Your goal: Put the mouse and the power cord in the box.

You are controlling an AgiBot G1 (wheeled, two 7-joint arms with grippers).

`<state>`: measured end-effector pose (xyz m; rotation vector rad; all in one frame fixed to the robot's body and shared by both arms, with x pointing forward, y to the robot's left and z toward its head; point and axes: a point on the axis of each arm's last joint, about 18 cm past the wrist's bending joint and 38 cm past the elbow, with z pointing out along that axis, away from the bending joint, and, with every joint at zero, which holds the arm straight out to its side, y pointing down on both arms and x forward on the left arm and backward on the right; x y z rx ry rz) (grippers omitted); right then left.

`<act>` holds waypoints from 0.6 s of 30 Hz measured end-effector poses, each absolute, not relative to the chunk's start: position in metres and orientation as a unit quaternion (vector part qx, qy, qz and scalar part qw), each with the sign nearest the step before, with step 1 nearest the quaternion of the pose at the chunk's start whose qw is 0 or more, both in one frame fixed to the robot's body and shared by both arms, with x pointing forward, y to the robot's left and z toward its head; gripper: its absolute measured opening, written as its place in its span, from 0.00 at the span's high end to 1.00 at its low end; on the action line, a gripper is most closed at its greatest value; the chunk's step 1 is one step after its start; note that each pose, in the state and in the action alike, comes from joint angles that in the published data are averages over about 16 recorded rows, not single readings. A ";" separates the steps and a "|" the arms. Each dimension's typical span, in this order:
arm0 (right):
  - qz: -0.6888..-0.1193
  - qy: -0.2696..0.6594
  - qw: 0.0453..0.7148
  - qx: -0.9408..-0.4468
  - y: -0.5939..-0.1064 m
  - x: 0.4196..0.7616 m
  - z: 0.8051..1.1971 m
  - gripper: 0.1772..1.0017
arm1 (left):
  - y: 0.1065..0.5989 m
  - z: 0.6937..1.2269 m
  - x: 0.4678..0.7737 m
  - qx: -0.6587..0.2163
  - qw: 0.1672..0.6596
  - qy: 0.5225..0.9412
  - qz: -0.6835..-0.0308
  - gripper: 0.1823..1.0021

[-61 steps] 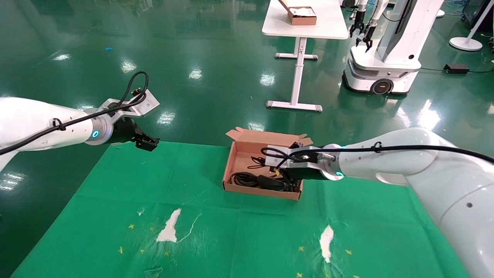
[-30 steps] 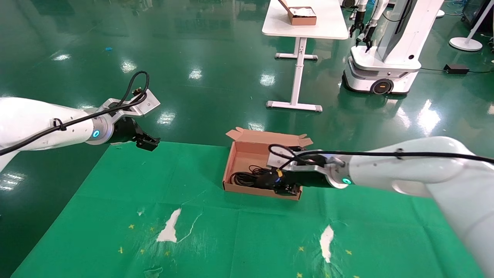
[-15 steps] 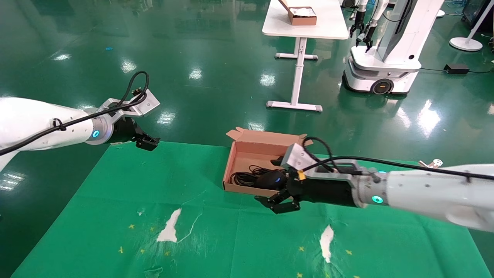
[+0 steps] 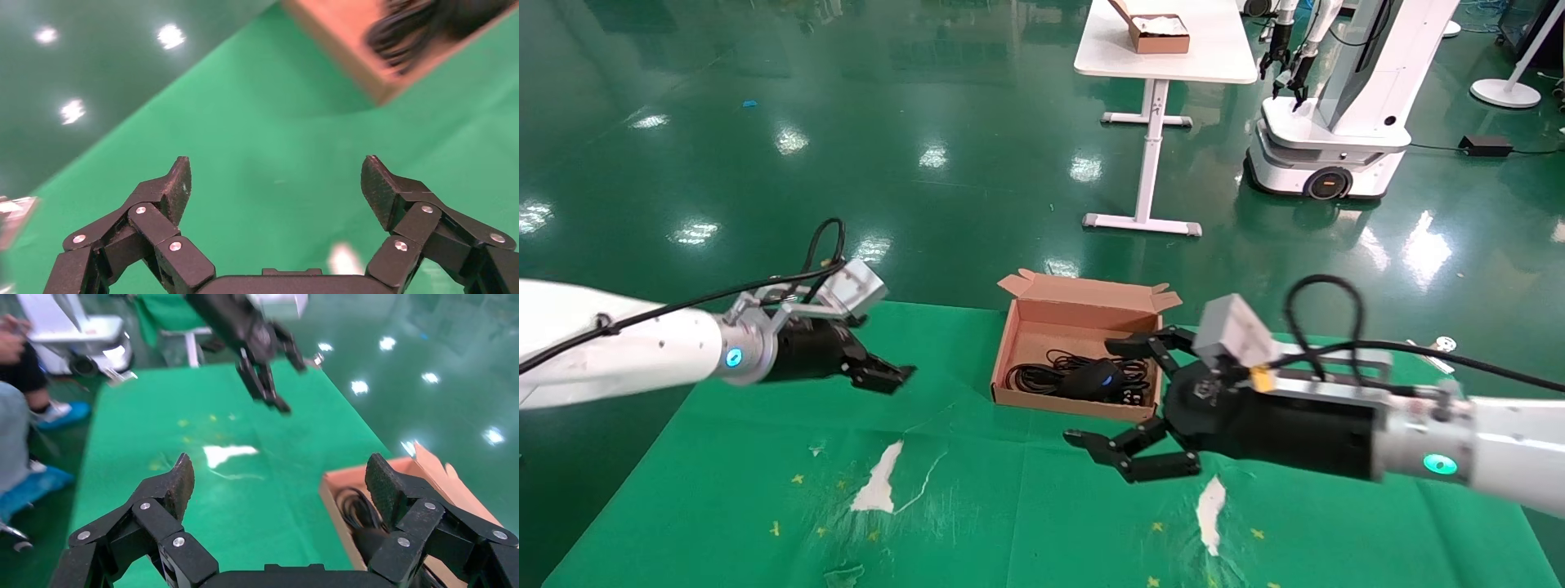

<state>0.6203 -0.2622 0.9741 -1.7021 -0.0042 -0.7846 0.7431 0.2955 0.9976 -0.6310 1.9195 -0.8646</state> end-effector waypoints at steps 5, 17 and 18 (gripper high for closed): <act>-0.316 -0.018 0.618 -0.720 -0.274 0.590 0.979 0.00 | 0.287 0.980 0.727 -0.242 0.407 0.783 -0.403 0.00; -0.267 -0.074 0.653 -0.705 -0.296 0.511 0.989 0.00 | 0.277 0.965 0.673 -0.182 0.319 0.773 -0.517 0.00; -0.263 -0.078 0.655 -0.704 -0.297 0.505 0.990 0.00 | 0.277 0.965 0.667 -0.175 0.313 0.772 -0.525 0.00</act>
